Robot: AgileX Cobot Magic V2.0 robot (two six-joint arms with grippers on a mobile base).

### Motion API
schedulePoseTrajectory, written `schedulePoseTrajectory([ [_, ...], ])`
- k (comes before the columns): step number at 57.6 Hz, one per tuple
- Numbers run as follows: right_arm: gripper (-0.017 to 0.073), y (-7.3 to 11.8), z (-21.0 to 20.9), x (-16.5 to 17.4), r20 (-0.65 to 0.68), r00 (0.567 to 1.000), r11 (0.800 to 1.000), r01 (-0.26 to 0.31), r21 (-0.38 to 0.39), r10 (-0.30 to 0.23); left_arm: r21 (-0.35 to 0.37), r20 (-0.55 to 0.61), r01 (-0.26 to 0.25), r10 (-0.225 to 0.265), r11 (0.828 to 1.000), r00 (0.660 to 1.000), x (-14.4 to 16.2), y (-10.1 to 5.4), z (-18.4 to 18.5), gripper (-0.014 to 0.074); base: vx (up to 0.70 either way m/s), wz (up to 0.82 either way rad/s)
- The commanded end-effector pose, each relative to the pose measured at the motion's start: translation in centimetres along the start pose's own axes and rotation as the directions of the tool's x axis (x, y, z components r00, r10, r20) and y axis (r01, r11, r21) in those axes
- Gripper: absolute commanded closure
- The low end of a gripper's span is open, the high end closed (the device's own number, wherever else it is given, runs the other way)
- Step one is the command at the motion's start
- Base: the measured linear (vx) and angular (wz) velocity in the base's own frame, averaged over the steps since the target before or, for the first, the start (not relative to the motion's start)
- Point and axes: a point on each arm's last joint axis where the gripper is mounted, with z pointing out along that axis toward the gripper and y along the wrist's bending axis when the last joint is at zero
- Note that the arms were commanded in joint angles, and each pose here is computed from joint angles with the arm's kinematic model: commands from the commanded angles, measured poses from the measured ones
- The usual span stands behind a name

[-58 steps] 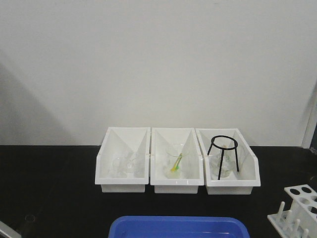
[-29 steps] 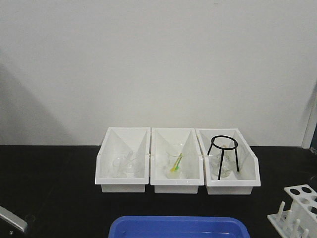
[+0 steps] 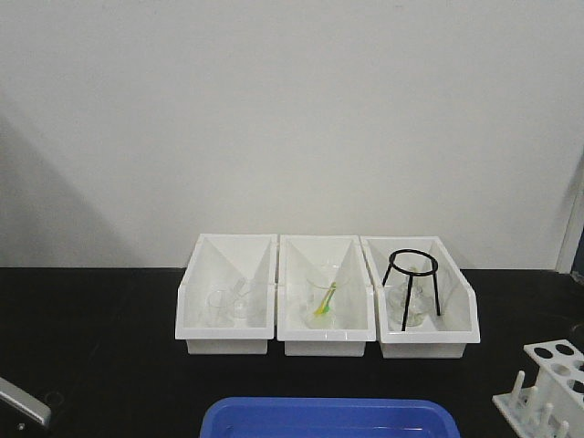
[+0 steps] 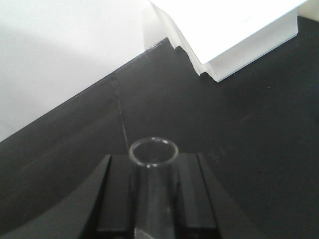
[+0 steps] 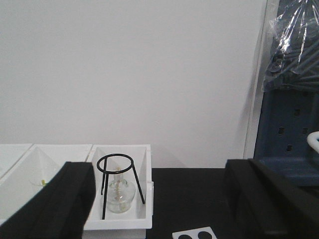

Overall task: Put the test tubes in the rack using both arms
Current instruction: 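Lift the test tube out of the beaker toward the right gripper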

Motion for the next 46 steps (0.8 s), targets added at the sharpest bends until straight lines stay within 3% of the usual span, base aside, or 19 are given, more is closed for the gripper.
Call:
schedulePoseTrajectory([
  [1, -0.0024, 0.0, -0.1, -1.9, 0.11, 0.994, 1.0, 0.015, 0.005, -0.015, -0.062, 0.109, 0.014, -0.007, 0.998, 0.994, -1.7, 0.9, 0.0, 0.0618, 0.0, 0.0],
  [28, -0.0024, 0.0, -0.1, -1.9, 0.112, 0.994, 1.0, 0.014, 0.005, -0.014, -0.126, 0.268, 0.053, -0.017, 0.991, 0.963, -5.1, 2.7, -2.7, 0.0614, 0.0, 0.0],
  [46, -0.0024, 0.0, -0.1, -1.9, 0.112, 0.994, 1.0, 0.014, 0.005, -0.014, -0.072, 0.269, 0.084, -0.061, 0.994, 0.961, -11.2, 5.3, -5.5, 0.0615, 0.0, 0.0],
])
